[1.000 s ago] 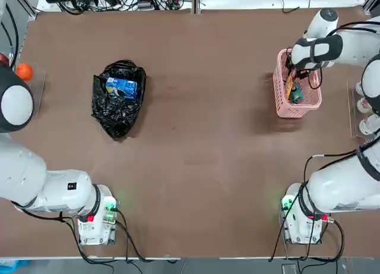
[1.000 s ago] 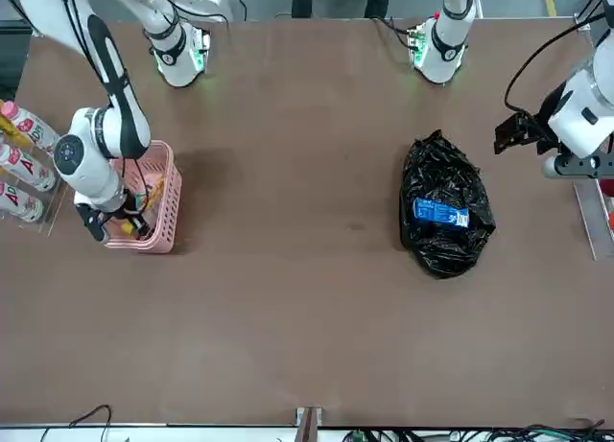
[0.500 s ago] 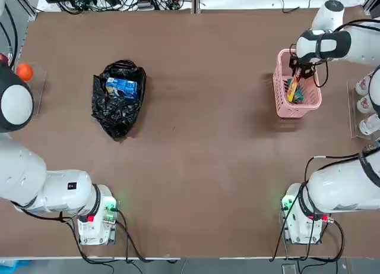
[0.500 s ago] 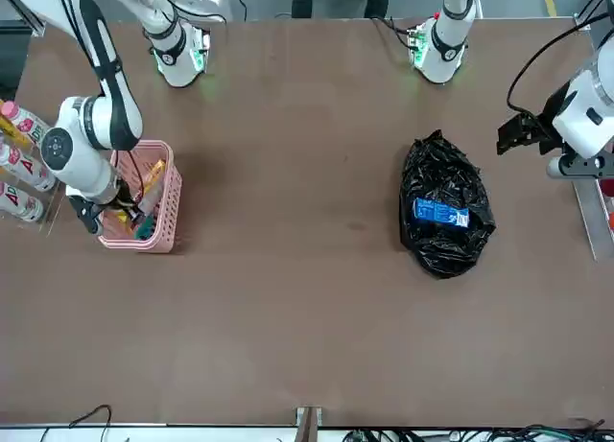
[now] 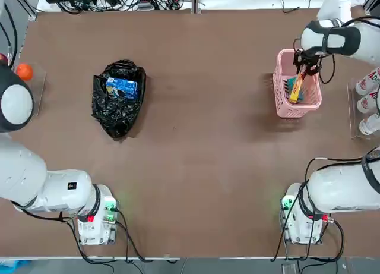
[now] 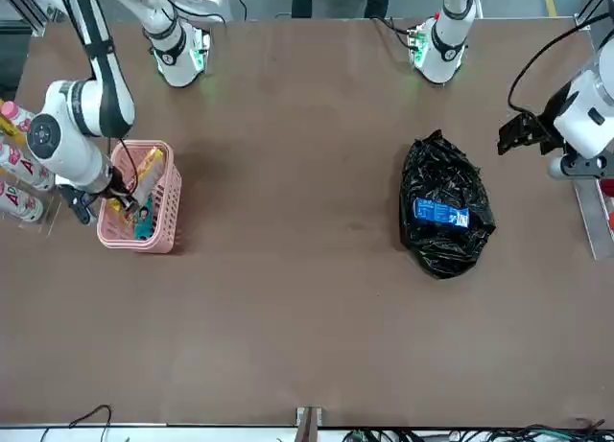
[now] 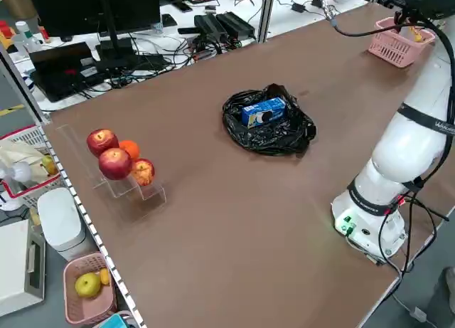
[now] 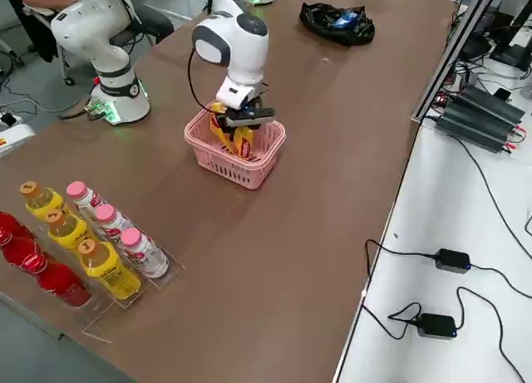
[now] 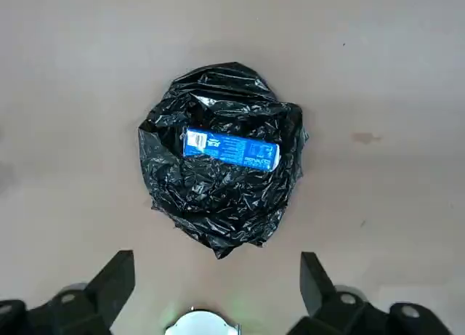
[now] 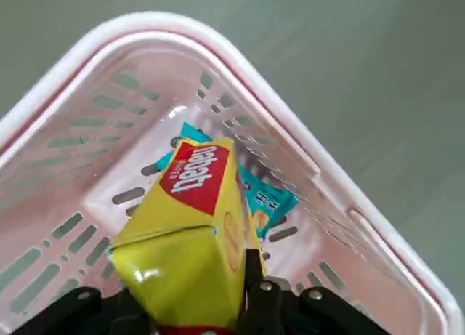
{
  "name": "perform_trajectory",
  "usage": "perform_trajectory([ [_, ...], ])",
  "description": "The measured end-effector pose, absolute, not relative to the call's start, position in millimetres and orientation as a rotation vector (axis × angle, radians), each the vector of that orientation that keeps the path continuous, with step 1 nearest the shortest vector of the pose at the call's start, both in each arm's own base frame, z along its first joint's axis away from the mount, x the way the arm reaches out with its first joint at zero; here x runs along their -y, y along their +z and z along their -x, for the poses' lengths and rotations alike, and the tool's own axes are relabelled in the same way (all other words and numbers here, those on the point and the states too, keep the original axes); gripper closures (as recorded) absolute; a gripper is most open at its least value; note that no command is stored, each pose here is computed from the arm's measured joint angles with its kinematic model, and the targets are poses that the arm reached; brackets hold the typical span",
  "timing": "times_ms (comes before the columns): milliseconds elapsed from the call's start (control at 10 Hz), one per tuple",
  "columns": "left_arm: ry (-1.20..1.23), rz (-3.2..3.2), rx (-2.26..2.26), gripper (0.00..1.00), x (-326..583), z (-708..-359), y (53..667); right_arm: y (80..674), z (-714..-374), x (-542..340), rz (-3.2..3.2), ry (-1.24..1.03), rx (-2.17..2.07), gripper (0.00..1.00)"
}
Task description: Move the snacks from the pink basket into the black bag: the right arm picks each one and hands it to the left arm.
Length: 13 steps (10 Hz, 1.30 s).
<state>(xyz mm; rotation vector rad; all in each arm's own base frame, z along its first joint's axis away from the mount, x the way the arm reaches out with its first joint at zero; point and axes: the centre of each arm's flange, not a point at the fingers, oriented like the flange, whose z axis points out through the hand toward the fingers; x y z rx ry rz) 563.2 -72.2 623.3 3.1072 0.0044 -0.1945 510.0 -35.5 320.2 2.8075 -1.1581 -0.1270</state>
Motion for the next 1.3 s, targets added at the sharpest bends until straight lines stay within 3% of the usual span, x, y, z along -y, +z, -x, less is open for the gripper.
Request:
perform_trajectory([
  [500, -0.198, -3.085, -0.018, 0.0, 73.0, -563.1, 623.5, 391.1, -537.2, 38.2, -2.761, -0.185, 1.189, 0.63],
  [1300, -0.298, -2.952, -0.68, 0.0, 73.4, -571.4, 606.7, 432.9, -551.9, -37.8, -2.658, -0.35, 1.76, 0.63],
])
